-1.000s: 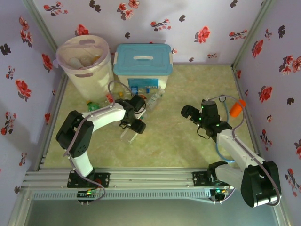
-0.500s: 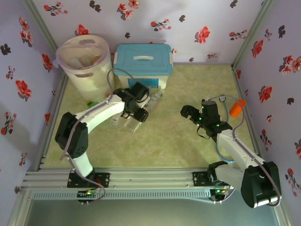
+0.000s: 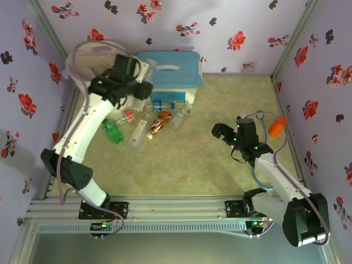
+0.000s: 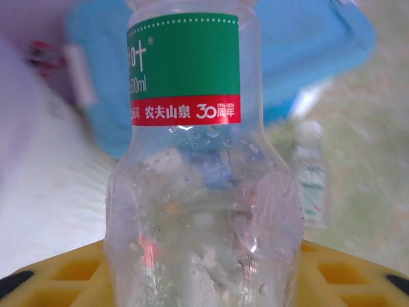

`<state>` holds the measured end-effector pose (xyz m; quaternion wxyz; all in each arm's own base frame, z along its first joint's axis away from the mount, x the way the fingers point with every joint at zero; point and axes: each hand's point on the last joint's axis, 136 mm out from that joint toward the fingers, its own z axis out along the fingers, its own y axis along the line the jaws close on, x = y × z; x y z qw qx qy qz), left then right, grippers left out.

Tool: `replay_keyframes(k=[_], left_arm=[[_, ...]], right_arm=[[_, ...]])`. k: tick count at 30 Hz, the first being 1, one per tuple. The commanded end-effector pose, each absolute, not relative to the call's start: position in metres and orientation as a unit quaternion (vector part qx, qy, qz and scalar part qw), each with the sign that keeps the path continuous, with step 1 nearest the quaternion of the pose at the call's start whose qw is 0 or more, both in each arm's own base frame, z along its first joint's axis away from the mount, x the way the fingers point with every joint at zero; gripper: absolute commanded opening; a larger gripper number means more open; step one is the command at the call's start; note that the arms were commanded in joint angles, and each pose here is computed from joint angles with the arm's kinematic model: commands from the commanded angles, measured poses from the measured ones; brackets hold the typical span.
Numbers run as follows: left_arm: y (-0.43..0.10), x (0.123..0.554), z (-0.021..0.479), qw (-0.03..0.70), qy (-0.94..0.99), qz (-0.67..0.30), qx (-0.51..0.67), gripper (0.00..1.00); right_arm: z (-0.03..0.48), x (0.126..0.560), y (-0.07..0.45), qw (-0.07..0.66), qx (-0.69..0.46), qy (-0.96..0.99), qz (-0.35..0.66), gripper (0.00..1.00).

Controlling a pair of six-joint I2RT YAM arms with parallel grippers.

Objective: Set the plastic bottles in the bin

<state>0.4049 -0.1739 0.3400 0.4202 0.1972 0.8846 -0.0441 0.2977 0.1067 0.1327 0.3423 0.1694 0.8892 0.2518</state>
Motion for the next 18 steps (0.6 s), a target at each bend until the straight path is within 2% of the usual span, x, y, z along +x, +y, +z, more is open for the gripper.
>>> replay_keyframes(k=[1,9,14,18], left_arm=[[-0.14,0.422,0.401,0.505,0.849,-0.04,0.151,0.33],[-0.067,0.469,0.466,0.634,0.764,-0.115,0.005,0.01],[-0.02,0.492,0.469,0.655,0.736,-0.147,-0.088,0.0],[0.005,0.509,0.456,0.652,0.737,-0.13,-0.123,0.0]], right_arm=[[0.131,0.293,0.102,0.342,0.169,0.892,0.243,0.98],[0.127,0.288,0.097,0.342,0.172,0.894,0.232,0.97],[0.126,0.288,0.1,0.337,0.17,0.895,0.237,0.98],[0.12,0.287,0.1,0.33,0.171,0.898,0.236,0.97]])
